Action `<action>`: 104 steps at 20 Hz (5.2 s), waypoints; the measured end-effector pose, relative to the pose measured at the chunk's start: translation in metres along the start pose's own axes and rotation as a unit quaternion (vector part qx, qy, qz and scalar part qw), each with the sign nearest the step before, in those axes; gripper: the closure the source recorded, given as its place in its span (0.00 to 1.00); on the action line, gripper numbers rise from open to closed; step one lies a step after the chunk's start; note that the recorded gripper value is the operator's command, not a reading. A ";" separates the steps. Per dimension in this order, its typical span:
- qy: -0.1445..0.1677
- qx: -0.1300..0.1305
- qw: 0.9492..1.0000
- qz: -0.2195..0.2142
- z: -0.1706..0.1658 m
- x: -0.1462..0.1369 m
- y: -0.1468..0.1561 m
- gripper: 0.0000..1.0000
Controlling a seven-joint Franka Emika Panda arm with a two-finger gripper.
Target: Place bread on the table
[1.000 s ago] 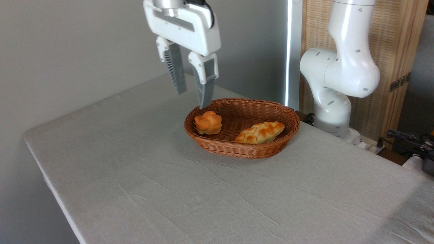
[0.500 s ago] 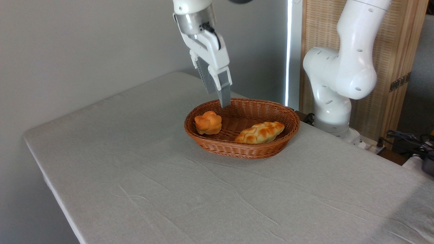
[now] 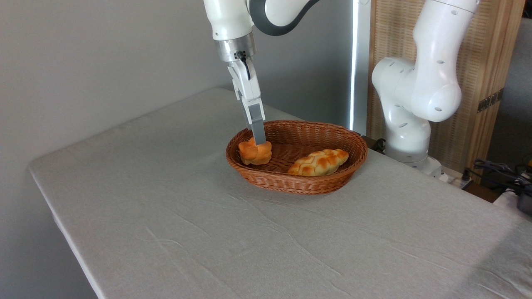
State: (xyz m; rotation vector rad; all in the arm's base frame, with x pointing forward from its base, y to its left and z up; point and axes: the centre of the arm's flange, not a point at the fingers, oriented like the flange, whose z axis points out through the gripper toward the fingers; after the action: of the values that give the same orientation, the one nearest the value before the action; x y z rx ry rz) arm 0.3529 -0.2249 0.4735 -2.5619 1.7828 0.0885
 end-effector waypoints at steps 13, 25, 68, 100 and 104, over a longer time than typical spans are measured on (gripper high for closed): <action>-0.007 -0.007 0.998 0.066 0.037 0.003 -0.002 0.33; 0.004 0.004 0.998 0.067 0.038 0.006 -0.005 0.72; 0.078 0.037 0.996 0.016 0.020 0.073 -0.171 0.00; 0.076 0.011 0.972 -0.220 -0.174 -0.119 -0.227 0.00; 0.070 0.005 0.976 -0.205 -0.165 -0.098 -0.224 0.00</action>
State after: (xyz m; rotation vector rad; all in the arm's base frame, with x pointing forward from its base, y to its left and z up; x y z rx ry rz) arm 0.5345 -0.0630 0.6407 -2.9280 1.2424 -0.1095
